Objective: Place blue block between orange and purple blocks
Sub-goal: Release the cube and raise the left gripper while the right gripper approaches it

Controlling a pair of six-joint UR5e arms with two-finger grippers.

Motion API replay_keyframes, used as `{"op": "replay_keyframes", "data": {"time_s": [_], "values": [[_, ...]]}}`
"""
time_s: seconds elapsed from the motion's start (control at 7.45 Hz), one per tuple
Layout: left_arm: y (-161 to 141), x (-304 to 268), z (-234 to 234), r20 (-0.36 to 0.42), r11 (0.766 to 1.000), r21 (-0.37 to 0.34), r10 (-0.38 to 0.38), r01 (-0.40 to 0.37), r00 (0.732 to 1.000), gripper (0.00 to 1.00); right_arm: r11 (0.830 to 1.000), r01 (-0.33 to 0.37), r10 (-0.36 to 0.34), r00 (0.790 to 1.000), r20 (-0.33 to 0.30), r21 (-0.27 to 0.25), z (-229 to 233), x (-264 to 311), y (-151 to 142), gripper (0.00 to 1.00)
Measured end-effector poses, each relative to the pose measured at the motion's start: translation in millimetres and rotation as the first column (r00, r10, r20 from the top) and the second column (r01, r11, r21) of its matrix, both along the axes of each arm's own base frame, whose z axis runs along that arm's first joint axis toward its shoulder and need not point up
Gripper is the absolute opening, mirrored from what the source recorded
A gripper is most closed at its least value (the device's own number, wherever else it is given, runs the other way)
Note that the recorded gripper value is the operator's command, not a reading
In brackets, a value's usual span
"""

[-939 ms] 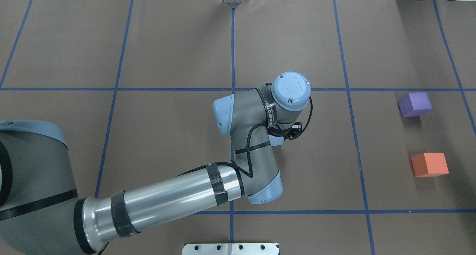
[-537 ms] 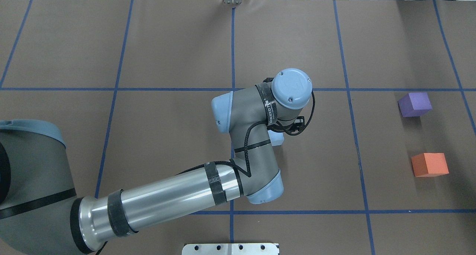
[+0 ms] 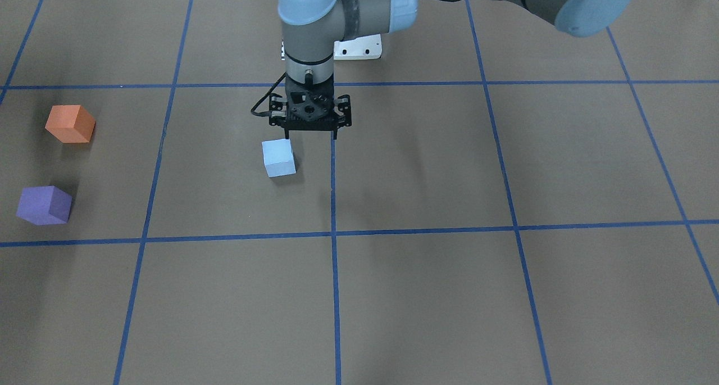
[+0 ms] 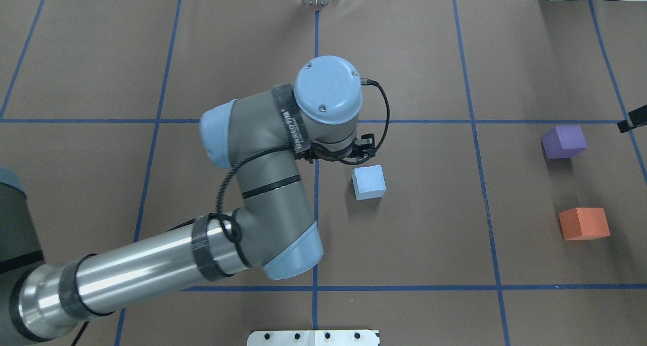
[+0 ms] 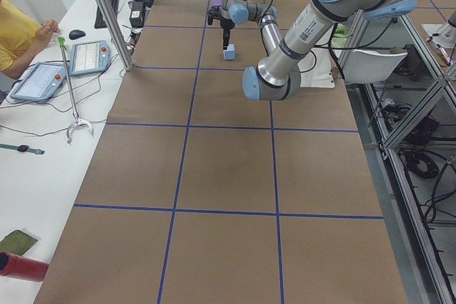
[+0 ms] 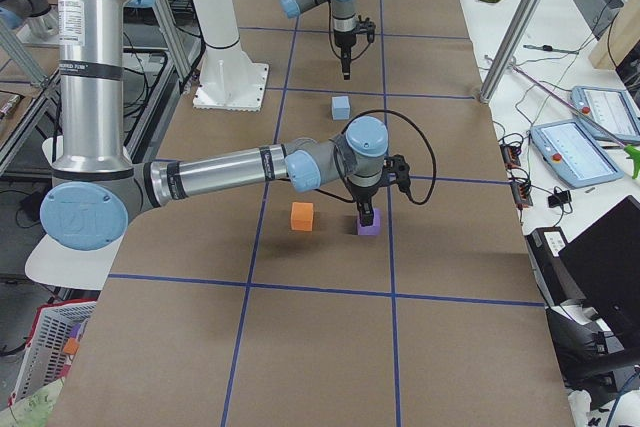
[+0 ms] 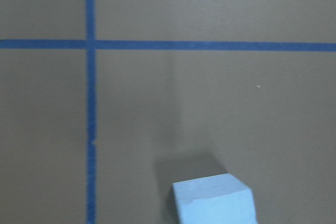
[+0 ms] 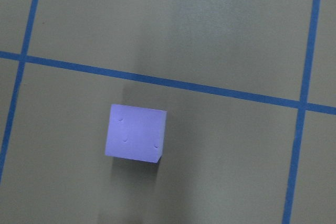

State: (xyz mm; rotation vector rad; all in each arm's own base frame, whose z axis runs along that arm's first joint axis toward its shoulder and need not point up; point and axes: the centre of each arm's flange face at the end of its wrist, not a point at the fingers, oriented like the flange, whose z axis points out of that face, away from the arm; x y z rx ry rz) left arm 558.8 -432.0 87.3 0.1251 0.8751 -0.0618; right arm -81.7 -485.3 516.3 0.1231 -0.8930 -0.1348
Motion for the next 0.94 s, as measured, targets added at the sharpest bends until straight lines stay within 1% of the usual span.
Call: {"op": "replay_keyframes", "data": {"time_s": [0.13, 0.27, 0.4, 0.67, 0.8, 0.94], "values": [[7.3, -45.0, 30.8, -0.004, 1.0, -0.001, -0.005, 0.005, 1.0, 1.0, 1.0, -0.008, 0.009, 0.999, 0.037, -0.026, -33.5, -38.5, -1.7, 1.0], [7.5, -84.3, 60.3, 0.0, 1.0, 0.001, 0.002, -0.002, 1.0, 1.0, 0.999, -0.02, 0.023, 0.997, 0.078, -0.044, -67.4, -84.3, 1.1, 1.0], [2.9, -120.0, 88.8, 0.014, 1.0, 0.016, 0.02, -0.02, 1.0, 1.0, 0.997, -0.047, 0.054, 0.993, 0.108, -0.063, -101.5, -140.6, 8.4, 1.0], [-3.5, -175.2, 136.7, 0.051, 0.998, 0.042, 0.048, -0.05, 0.998, 1.0, 0.985, -0.129, 0.146, 0.978, 0.15, -0.115, -173.6, -263.7, 38.5, 1.0], [-3.8, -189.8, 148.6, 0.061, 0.997, 0.046, 0.051, -0.054, 0.997, 1.0, 0.98, -0.159, 0.178, 0.97, 0.166, -0.12, -204.3, -317.3, 62.0, 1.0], [-3.9, -196.2, 153.7, 0.066, 0.997, 0.048, 0.052, -0.055, 0.996, 1.0, 0.979, -0.177, 0.192, 0.966, 0.171, -0.102, -220.5, -354.8, 83.4, 1.0]]}}
